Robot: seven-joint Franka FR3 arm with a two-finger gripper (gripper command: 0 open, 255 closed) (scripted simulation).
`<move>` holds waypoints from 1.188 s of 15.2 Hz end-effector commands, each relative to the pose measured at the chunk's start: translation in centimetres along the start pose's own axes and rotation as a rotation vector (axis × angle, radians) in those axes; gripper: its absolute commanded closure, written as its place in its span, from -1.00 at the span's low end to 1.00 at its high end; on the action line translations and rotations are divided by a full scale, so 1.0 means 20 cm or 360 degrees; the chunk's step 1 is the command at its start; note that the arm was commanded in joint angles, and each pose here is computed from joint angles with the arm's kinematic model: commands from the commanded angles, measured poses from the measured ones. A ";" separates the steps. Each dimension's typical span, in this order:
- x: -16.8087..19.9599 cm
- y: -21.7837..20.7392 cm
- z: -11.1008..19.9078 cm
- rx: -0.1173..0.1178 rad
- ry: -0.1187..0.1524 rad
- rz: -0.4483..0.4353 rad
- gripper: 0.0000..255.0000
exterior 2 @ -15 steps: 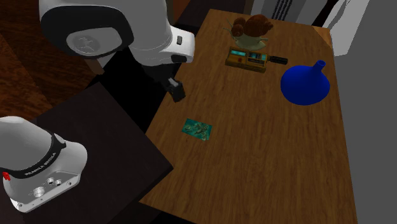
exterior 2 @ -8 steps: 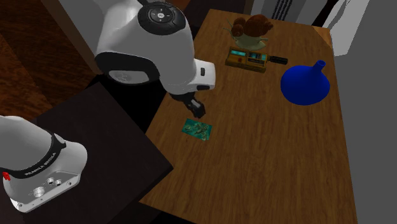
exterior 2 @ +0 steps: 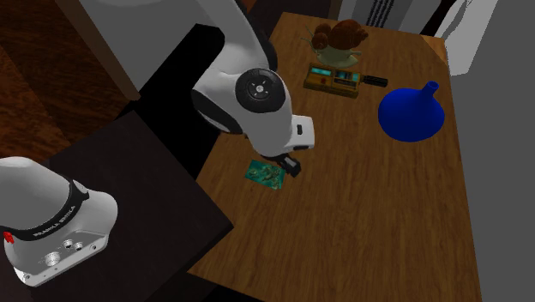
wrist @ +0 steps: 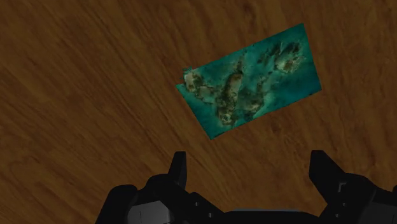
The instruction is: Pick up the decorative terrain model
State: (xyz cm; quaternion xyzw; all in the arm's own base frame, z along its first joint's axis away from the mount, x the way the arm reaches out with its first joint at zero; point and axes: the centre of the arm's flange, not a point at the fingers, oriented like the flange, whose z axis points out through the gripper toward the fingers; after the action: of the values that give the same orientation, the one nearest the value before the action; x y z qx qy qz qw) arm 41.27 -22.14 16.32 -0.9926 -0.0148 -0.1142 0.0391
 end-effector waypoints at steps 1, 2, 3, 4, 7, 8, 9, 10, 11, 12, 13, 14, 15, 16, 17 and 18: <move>0.01 0.04 0.08 0.0002 0.0014 -0.0007 -1.00; 0.01 0.04 0.10 0.0002 0.0014 -0.0007 -1.00; 0.00 0.05 0.13 0.0002 0.0014 -0.0007 -1.00; -0.01 0.05 0.16 0.0002 0.0014 -0.0007 -1.00; -0.02 0.05 0.23 0.0002 0.0014 -0.0007 -1.00; -0.03 0.05 0.25 0.0002 0.0014 -0.0007 -1.00; -0.03 0.05 0.25 0.0002 0.0014 -0.0007 -1.00; -0.02 0.06 0.24 0.0002 0.0014 -0.0007 1.00; -0.02 0.06 0.24 0.0002 0.0014 -0.0007 1.00; -0.02 0.06 0.24 0.0002 0.0014 -0.0007 1.00; -0.02 0.06 0.24 0.0002 0.0014 -0.0007 1.00; -0.02 0.06 0.24 0.0002 0.0014 -0.0007 1.00; -0.02 0.06 0.24 0.0002 0.0014 -0.0007 1.00; -0.02 0.06 0.24 0.0002 0.0014 -0.0007 1.00; -0.02 0.06 0.24 0.0002 0.0014 -0.0007 1.00; -0.02 0.06 0.24 0.0002 0.0014 -0.0007 1.00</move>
State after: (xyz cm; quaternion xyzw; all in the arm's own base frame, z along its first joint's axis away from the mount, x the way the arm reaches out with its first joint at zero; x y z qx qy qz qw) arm 42.02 -22.92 11.44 -0.9920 -0.0169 -0.1188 0.0395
